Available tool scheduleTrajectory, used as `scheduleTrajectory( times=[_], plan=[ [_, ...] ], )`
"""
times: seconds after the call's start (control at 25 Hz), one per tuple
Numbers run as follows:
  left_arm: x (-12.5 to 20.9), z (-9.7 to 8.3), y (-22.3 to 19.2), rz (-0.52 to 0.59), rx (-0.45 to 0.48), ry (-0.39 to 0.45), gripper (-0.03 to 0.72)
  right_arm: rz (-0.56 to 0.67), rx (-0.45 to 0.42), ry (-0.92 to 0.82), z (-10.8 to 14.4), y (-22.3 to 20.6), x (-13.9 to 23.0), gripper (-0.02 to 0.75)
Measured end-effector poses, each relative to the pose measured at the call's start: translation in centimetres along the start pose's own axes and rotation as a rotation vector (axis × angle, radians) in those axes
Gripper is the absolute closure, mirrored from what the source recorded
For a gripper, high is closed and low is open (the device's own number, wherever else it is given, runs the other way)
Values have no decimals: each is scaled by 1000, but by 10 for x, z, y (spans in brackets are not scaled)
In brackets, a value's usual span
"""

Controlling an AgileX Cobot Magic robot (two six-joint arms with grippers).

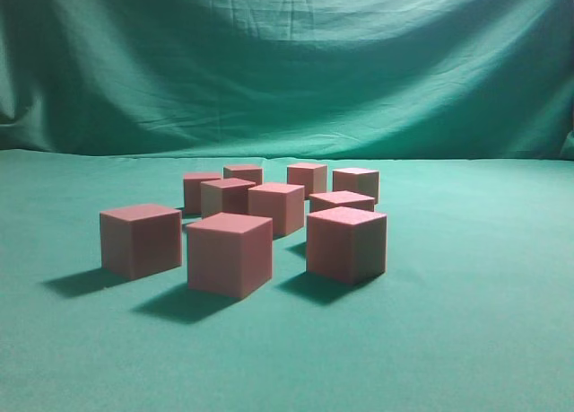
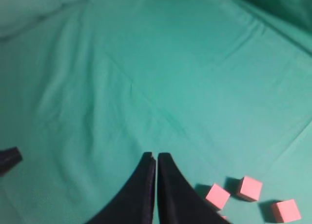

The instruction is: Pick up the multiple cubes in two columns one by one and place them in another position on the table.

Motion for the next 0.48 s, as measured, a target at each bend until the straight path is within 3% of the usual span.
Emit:
scheduleTrajectory(
  times=[0.32,0.48],
  plan=[
    [0,0,0,0,0,0,688,-7,-48,-40,-9,97,8,738],
    [0,0,0,0,0,0,688,-46,-70,73,-12,128,11,738]
  ],
)
Point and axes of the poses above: a point on each arm's last joint axis where the gripper is mounted, y pointing back along that axis away from the gripper, z along the wrist's bending axis when the last joint is at zero, x = y × z, the point moved 2 cm from there along -y, pointing out along that axis toward the gripper, and after that the axes turned 8 degrees about -y, right-handed, at the moved point
